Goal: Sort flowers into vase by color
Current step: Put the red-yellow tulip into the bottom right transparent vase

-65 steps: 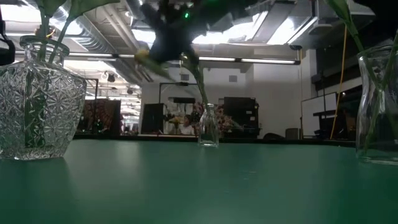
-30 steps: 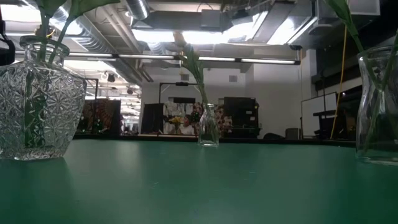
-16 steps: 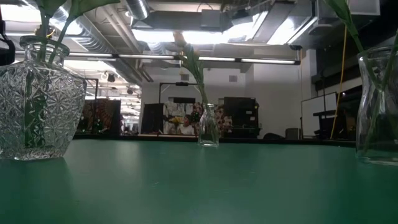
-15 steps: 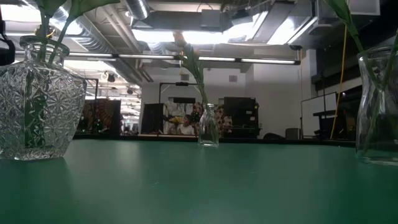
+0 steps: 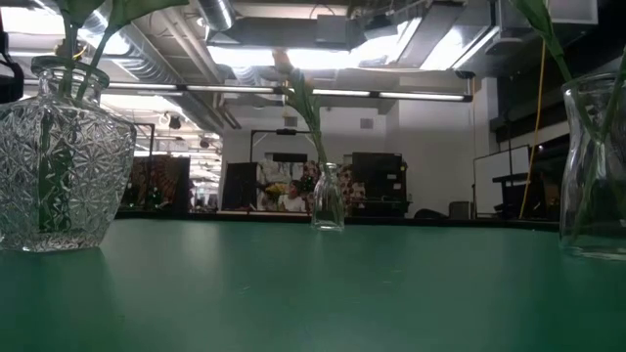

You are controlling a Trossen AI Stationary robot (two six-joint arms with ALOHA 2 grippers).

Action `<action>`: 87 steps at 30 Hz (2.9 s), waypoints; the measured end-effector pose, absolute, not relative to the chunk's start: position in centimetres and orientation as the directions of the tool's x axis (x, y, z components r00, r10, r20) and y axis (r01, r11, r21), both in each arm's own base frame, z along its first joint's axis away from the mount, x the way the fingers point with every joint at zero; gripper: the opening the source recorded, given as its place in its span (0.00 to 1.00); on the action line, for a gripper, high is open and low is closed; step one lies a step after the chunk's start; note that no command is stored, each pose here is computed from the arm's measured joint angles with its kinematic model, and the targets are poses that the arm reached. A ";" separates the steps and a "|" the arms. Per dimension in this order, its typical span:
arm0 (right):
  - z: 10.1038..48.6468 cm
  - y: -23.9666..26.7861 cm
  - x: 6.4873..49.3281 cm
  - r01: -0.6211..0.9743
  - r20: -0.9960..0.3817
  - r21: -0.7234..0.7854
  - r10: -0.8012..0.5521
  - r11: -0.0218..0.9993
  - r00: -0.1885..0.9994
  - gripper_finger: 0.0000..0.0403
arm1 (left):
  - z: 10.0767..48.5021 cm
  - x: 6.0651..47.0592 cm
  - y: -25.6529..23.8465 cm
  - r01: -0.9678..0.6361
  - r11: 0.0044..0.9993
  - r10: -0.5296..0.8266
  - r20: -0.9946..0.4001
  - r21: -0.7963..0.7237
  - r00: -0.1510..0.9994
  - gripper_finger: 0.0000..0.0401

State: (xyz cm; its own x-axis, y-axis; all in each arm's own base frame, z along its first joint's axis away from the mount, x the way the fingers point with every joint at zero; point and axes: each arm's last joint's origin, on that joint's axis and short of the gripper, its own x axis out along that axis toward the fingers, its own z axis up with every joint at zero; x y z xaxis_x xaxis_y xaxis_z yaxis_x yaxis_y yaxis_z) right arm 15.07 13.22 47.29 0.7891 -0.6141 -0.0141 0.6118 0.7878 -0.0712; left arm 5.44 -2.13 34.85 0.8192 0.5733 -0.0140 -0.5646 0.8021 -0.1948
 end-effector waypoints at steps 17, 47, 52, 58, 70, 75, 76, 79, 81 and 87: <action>43.0 13.7 15.5 0.625 -0.020 0.037 -0.625 0.780 0.780 0.01 | 34.9 5.4 -2.1 -0.575 0.794 0.585 -0.011 -0.197 0.811 0.49; 38.4 13.7 18.9 0.720 -0.028 -0.011 -0.720 0.694 0.694 0.01 | 34.7 5.4 -2.1 -0.580 0.798 0.586 -0.012 -0.164 0.810 0.49; 38.9 13.2 18.3 0.720 -0.027 0.009 -0.720 0.694 0.694 0.01 | 34.7 5.4 -2.0 -0.585 0.794 0.591 -0.011 -0.164 0.806 0.49; 40.2 11.6 16.2 0.712 -0.024 0.016 -0.712 0.702 0.702 0.01 | 34.7 5.4 -2.0 -0.590 0.791 0.597 -0.009 -0.161 0.803 0.49; 43.7 6.2 7.1 0.499 -0.023 -0.039 -0.500 0.866 0.866 0.01 | 34.7 5.3 -1.9 -0.622 0.766 0.630 0.000 -0.162 0.777 0.49; 43.8 4.2 4.7 0.348 -0.022 -0.023 -0.348 0.937 0.937 0.00 | 34.7 5.3 -1.9 -0.621 0.765 0.630 0.000 -0.169 0.776 0.49; 43.5 3.9 4.4 0.316 -0.022 -0.013 -0.316 0.949 0.948 0.00 | 34.7 5.3 -1.9 -0.621 0.765 0.630 0.000 -0.169 0.776 0.49; 42.1 3.5 3.9 0.230 -0.023 -0.034 -0.231 0.973 0.973 0.00 | 34.7 5.3 -1.9 -0.621 0.765 0.630 0.000 -0.174 0.776 0.49; 40.9 3.7 3.7 0.176 -0.024 -0.068 -0.178 0.982 0.984 0.00 | 34.7 5.3 -1.9 -0.619 0.763 0.630 0.000 -0.186 0.776 0.49; 37.7 5.5 3.5 0.095 -0.028 -0.178 -0.102 0.979 0.994 0.00 | 34.7 5.3 -1.9 -0.619 0.762 0.630 0.000 -0.189 0.776 0.49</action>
State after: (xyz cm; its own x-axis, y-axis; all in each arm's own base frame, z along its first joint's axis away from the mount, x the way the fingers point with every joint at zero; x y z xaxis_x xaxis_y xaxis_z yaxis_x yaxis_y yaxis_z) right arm 3.54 5.49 37.69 0.9944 -0.1016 -0.0278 0.0951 0.9794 -0.1779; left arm 5.30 -1.94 34.72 0.7763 0.6304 0.0002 -0.6190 0.7623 -0.1892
